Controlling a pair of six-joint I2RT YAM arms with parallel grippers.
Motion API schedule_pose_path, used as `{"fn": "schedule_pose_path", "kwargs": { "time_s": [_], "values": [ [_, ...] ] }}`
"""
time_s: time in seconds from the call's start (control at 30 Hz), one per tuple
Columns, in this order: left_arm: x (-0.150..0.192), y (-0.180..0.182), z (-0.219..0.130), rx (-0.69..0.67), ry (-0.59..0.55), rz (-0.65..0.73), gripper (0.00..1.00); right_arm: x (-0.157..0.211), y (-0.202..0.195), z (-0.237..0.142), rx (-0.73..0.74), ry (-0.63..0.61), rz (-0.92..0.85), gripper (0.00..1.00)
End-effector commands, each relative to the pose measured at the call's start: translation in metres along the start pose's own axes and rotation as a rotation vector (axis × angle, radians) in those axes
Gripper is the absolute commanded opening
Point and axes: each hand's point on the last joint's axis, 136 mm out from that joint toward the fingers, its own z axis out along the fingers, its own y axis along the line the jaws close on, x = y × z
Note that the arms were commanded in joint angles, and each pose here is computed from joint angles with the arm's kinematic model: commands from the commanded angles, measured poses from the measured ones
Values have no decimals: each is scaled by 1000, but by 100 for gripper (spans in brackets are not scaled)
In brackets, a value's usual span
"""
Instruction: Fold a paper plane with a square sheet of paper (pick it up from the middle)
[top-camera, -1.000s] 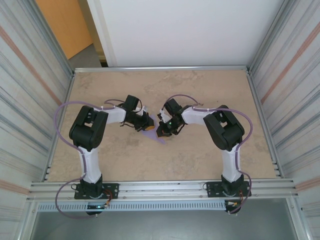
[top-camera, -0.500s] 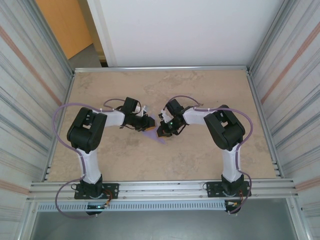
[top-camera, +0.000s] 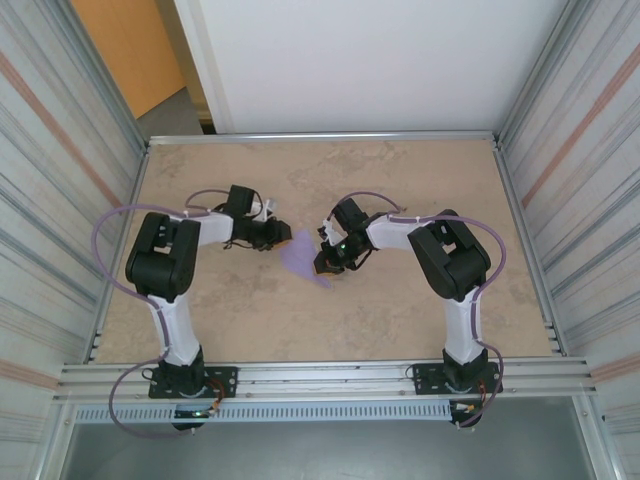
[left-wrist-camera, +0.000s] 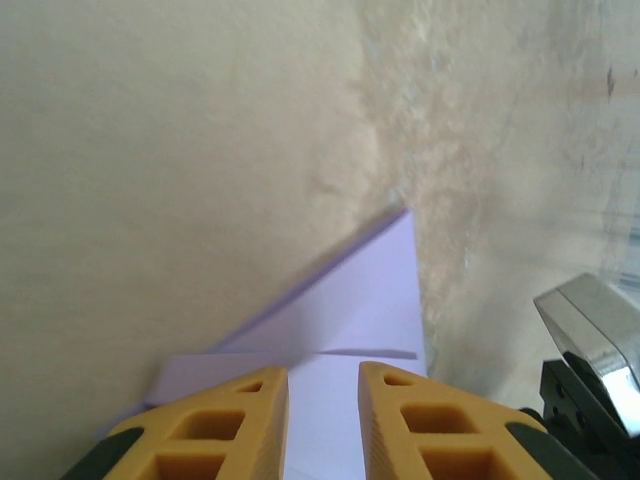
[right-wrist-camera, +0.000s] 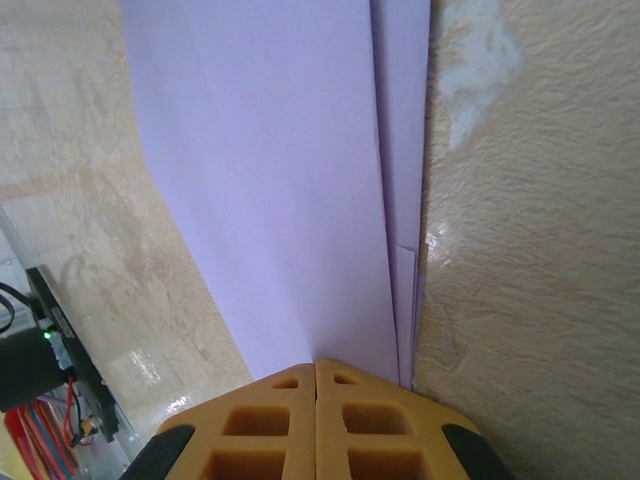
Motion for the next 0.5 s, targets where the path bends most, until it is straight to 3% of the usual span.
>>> {"fn": "schedule_pose_path", "kwargs": {
  "time_s": [0.0,0.3,0.47],
  "values": [
    [-23,47,-6,-169,-71,-11,26,55,-77,9,260,148,213,8],
    [-47,47,-16,-209,-87,-16,25,35,-47,5,146,88,179,11],
    [-61,13,-41,-137,-149,2,26,-9,10,-19,-31,-51,103,19]
  ]
}}
